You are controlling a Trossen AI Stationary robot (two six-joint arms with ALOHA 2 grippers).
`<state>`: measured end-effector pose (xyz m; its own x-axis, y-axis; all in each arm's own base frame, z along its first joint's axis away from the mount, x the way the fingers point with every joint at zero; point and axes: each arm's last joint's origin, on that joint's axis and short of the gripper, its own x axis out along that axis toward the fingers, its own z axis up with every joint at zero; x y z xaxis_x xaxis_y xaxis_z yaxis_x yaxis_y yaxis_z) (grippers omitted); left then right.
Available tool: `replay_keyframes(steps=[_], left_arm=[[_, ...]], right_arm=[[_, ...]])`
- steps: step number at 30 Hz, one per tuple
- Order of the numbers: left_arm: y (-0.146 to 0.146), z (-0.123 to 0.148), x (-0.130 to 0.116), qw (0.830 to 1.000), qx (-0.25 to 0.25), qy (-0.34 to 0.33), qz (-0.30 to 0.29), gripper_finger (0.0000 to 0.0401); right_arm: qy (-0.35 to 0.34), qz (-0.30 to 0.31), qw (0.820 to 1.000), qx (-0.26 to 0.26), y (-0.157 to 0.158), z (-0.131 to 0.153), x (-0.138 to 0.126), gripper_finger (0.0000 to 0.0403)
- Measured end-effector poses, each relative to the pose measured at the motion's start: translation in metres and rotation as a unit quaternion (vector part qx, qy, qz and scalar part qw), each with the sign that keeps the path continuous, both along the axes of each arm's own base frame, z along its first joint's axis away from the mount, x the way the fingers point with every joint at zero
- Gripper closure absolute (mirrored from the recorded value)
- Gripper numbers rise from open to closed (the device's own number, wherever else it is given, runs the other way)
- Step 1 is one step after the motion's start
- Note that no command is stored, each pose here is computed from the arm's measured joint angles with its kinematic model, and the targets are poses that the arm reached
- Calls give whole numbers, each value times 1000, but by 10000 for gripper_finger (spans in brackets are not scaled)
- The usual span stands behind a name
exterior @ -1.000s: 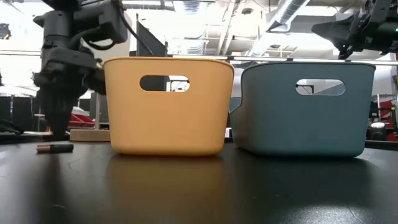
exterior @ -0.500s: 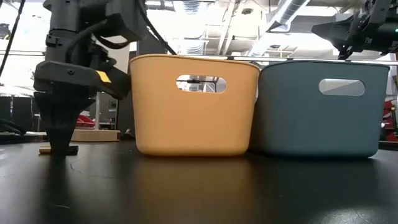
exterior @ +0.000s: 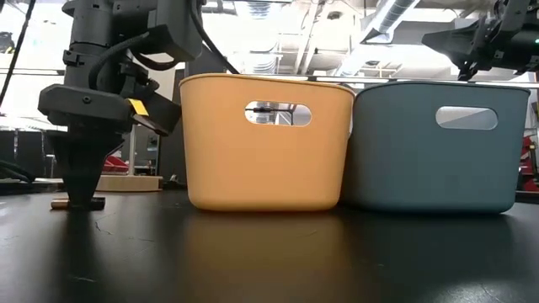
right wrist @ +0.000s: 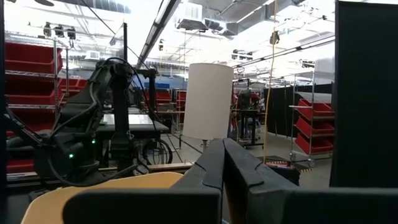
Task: Sort batteries
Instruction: Put the black battery into the yellow bin
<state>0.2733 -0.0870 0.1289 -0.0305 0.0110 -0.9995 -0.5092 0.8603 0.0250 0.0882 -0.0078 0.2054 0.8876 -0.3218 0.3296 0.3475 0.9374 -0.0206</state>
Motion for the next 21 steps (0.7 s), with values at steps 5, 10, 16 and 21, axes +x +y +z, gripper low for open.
replay_keyframes(steps=[5,10,16,21], left_arm=[[4,0,1,1000,-3,3,-9,378],[7,4,0,1000,-12,0,-13,378],[9,19,-5,1000,-12,-19,-10,378],[11,28,-11,1000,-5,-22,-5,378]], right_arm=[[0,0,1000,1,0,0,0,378],[1,0,1000,1,0,0,0,378],[1,0,1000,1,0,0,0,378],[2,0,1000,0,0,0,0,378]])
